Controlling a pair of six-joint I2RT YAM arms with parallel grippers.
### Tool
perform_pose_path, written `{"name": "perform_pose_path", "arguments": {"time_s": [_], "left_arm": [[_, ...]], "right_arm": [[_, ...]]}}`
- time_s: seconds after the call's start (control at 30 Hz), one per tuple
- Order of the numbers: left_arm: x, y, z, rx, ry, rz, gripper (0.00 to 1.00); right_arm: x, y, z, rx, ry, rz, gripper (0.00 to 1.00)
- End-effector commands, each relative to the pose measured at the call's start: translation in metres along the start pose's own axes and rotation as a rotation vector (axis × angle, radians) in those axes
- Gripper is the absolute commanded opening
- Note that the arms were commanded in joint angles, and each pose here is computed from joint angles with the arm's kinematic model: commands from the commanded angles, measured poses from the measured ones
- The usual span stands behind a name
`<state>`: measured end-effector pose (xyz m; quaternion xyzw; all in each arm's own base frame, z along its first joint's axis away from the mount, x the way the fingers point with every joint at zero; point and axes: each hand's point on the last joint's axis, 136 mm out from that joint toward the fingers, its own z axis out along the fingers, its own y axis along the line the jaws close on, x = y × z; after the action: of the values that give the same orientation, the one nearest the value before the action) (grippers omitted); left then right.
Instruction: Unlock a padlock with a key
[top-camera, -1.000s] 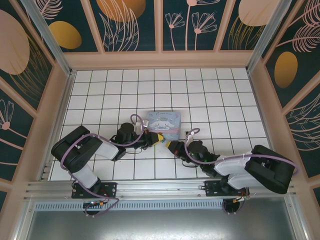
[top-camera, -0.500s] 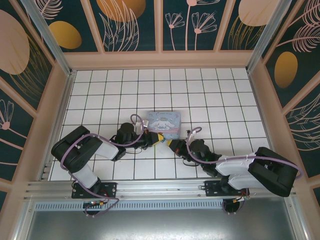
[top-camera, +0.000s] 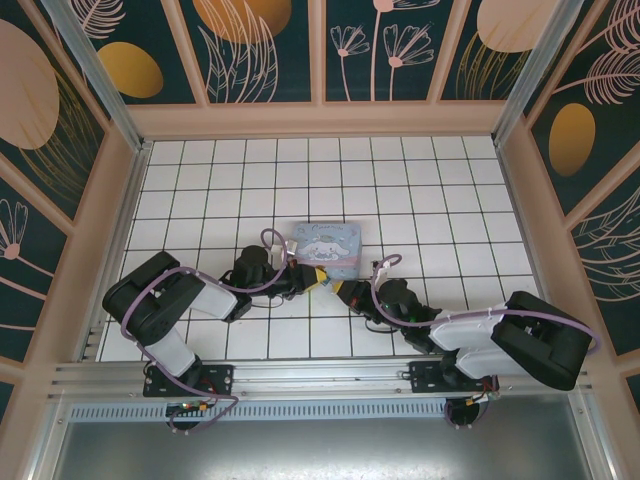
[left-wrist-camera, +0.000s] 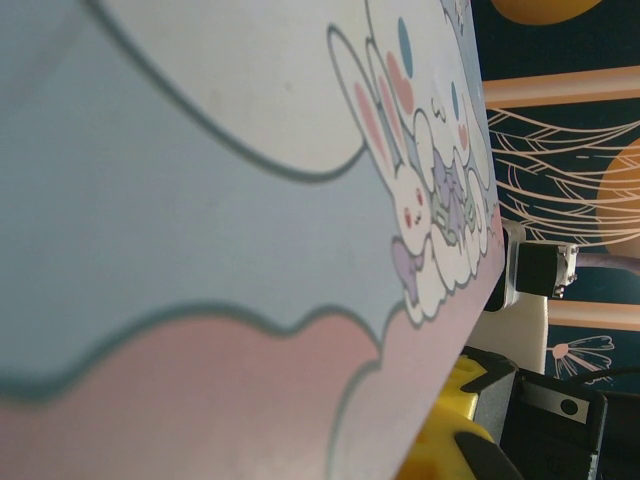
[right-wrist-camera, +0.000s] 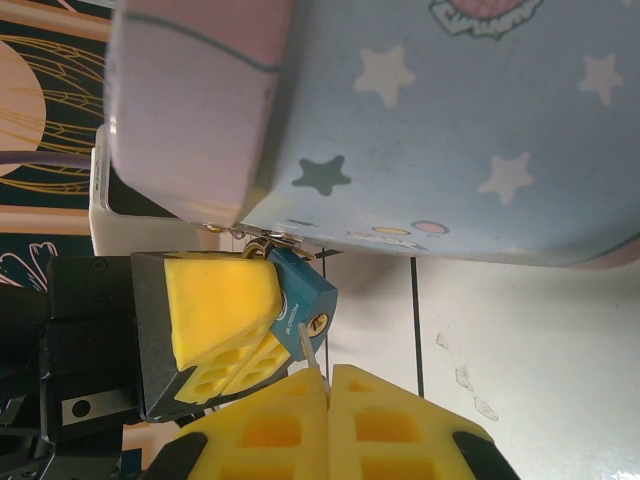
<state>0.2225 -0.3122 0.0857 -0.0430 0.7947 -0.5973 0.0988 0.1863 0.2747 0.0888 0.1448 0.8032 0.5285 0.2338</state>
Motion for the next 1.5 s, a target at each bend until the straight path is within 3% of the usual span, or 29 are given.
{"name": "perform_pose_path", "arguments": {"time_s": [0.0,0.53,1.47], "left_arm": [[-0.006,-0.023,-0.001,0.079,-0.011,0.056,0.00],[-0.006,-0.022,-0.001,0.075,-0.012,0.059,0.00],[-0.004,-0.019,-0.002,0.075,-0.009,0.058,0.00]], "right_arm": [[0.003,-0.003,0.000,0.012,0.019,-0.006,0.00],[0.008,-0.010,-0.006,0.041,0.027,-0.001,0.00],[-0.003,0.010,0.010,0.024,0.030,-0.033,0.00]]}}
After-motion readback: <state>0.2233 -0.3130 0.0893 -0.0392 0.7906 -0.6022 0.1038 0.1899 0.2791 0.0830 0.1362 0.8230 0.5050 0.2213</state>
